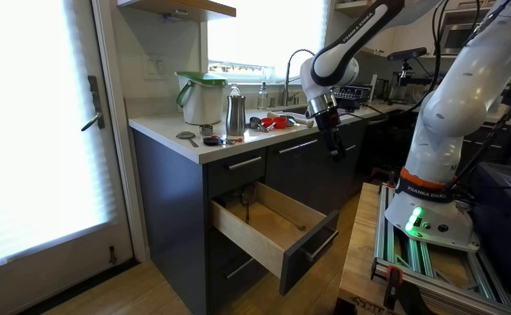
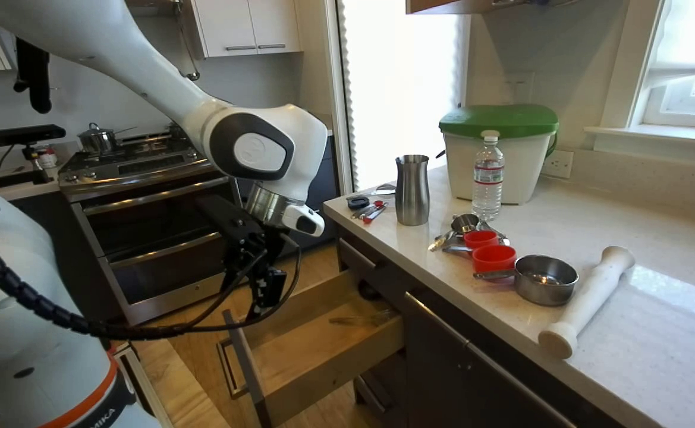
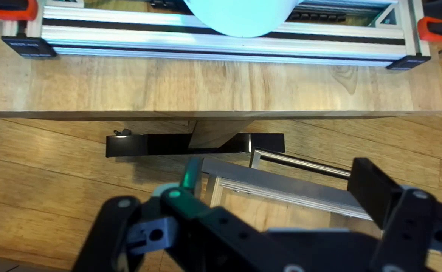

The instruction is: Close the open drawer fully

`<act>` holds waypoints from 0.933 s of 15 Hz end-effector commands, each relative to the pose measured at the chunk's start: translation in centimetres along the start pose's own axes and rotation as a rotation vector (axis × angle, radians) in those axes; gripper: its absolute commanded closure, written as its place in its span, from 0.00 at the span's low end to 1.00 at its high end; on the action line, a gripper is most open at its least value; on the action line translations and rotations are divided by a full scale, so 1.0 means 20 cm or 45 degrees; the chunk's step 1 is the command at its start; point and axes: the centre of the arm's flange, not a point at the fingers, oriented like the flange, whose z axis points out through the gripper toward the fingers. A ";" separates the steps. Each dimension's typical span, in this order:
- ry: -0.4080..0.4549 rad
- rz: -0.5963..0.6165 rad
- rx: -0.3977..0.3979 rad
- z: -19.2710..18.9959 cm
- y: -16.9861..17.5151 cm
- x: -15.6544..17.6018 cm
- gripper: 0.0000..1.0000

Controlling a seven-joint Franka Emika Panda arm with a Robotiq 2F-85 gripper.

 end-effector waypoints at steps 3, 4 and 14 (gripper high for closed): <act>-0.069 0.110 0.112 0.39 -0.01 0.18 0.00; -0.082 0.130 0.123 0.44 0.00 0.20 0.00; -0.223 0.205 0.170 0.68 0.05 0.27 0.00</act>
